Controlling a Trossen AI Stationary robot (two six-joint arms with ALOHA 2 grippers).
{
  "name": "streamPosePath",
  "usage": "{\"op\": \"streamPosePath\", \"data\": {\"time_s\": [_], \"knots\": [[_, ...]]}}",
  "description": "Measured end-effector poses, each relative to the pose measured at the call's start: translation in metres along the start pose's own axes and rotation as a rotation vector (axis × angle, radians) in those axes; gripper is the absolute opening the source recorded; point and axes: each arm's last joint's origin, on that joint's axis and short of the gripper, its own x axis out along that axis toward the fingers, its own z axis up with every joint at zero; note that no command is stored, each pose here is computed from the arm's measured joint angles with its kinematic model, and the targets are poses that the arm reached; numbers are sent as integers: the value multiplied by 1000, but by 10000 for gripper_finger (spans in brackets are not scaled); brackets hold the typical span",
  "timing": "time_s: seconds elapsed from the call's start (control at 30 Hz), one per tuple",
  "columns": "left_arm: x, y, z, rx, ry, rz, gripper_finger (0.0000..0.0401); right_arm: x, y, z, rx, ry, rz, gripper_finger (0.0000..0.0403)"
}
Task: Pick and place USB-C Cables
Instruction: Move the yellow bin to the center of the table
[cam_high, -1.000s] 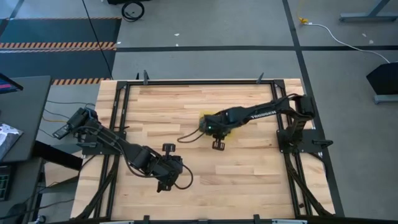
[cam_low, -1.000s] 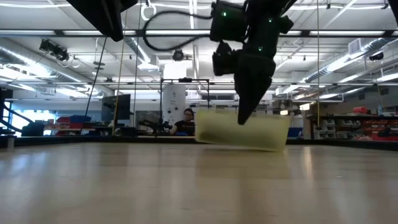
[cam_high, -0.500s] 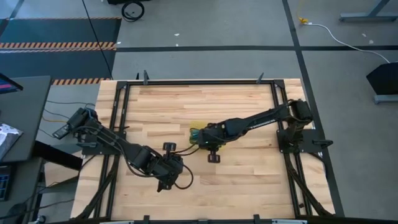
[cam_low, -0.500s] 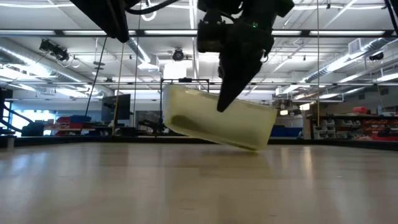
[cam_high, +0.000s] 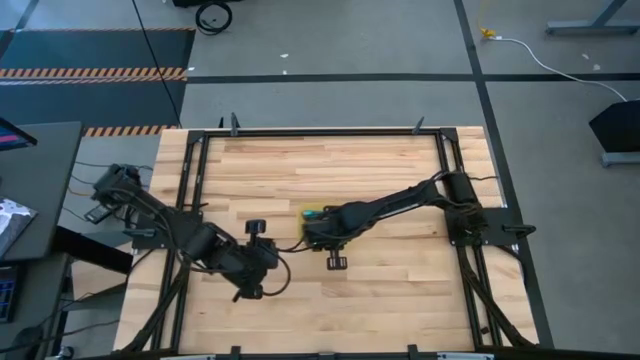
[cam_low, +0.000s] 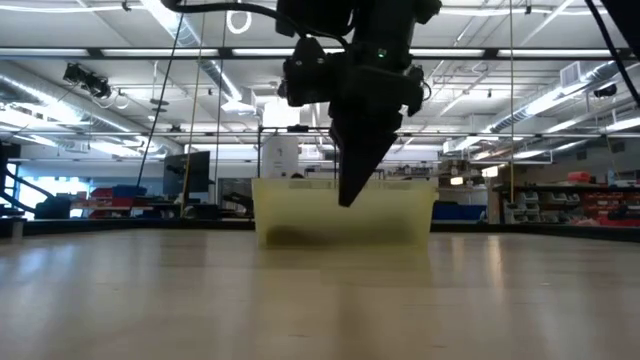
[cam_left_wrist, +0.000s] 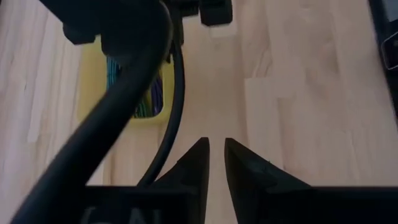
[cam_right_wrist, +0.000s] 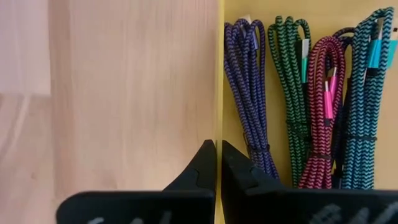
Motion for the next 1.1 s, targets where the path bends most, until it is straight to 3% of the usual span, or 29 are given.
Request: {"op": "streamPosePath", "data": {"time_s": [0.23,0.57,1.1], "knots": [[-7,-4,-3,-5,-9,-13,48,-16,5,16,51,-72,29,3],[-7,-6,-5,-6,-1,-14,48,-16,-1,16,66,-62,9,3],[-7,-6,-4,-8,-4,-16,48,5,-8,19,73,-57,33,8]]}}
